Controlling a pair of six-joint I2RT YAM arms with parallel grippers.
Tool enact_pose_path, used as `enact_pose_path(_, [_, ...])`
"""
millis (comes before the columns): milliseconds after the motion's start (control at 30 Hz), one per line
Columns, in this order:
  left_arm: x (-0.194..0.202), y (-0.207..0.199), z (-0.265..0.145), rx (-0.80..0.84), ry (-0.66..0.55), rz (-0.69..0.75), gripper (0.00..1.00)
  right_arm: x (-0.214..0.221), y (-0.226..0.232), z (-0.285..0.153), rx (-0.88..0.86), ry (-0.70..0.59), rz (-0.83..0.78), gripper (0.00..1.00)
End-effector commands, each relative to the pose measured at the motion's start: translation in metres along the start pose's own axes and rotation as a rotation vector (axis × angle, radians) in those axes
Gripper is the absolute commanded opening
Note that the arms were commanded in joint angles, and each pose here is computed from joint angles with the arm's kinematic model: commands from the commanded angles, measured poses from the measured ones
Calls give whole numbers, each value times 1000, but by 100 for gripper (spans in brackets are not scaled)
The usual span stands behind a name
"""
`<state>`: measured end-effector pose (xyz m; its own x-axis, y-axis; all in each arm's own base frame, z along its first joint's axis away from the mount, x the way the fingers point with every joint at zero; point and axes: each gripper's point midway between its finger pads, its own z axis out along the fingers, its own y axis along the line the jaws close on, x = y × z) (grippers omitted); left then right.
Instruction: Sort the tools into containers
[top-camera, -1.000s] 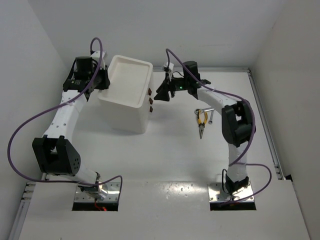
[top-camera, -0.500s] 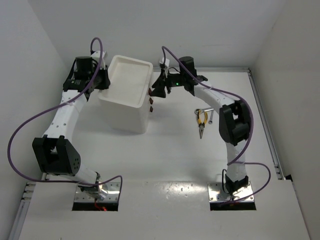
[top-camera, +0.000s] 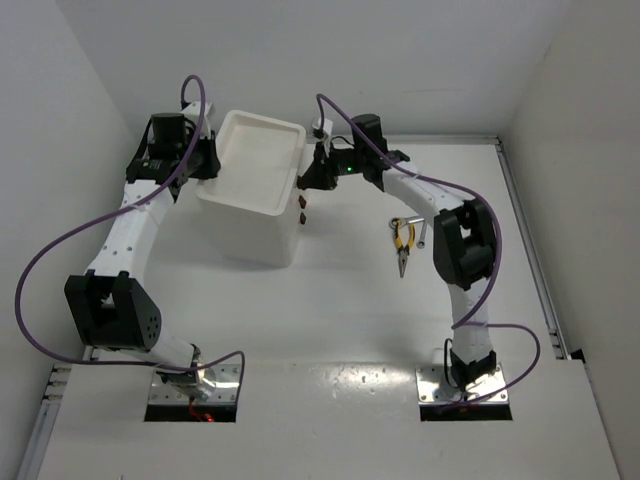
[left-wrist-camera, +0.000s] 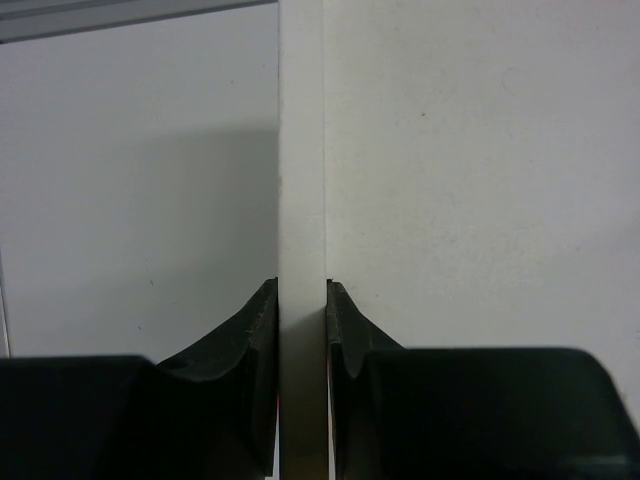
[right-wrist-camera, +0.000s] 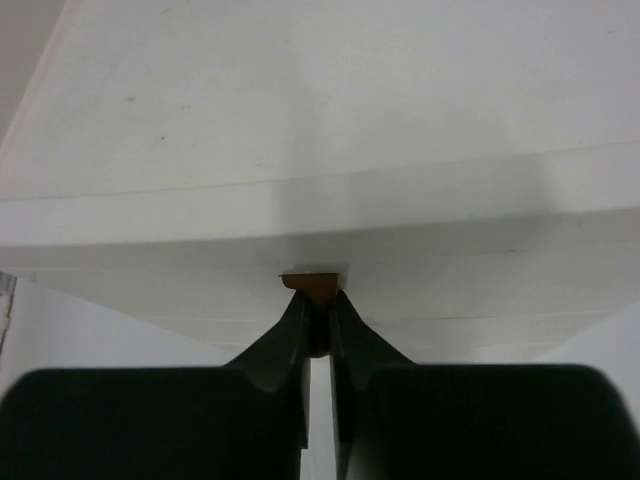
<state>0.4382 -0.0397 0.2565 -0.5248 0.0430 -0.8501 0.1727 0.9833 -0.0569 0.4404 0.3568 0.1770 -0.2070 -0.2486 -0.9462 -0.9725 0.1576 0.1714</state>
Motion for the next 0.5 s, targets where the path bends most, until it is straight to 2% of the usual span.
enact_pose_path(0, [25, -38, 3, 149, 94, -61, 0, -14, 3, 17, -2, -27, -81, 1])
enact_pose_path(133, [31, -33, 2, 108, 105, -101, 0, -13, -3, 4, 38, -19, -67, 0])
enact_pose_path(467, [2, -12, -9, -3, -11, -152, 0, -12, 0, -63, 128, -8, -30, 0])
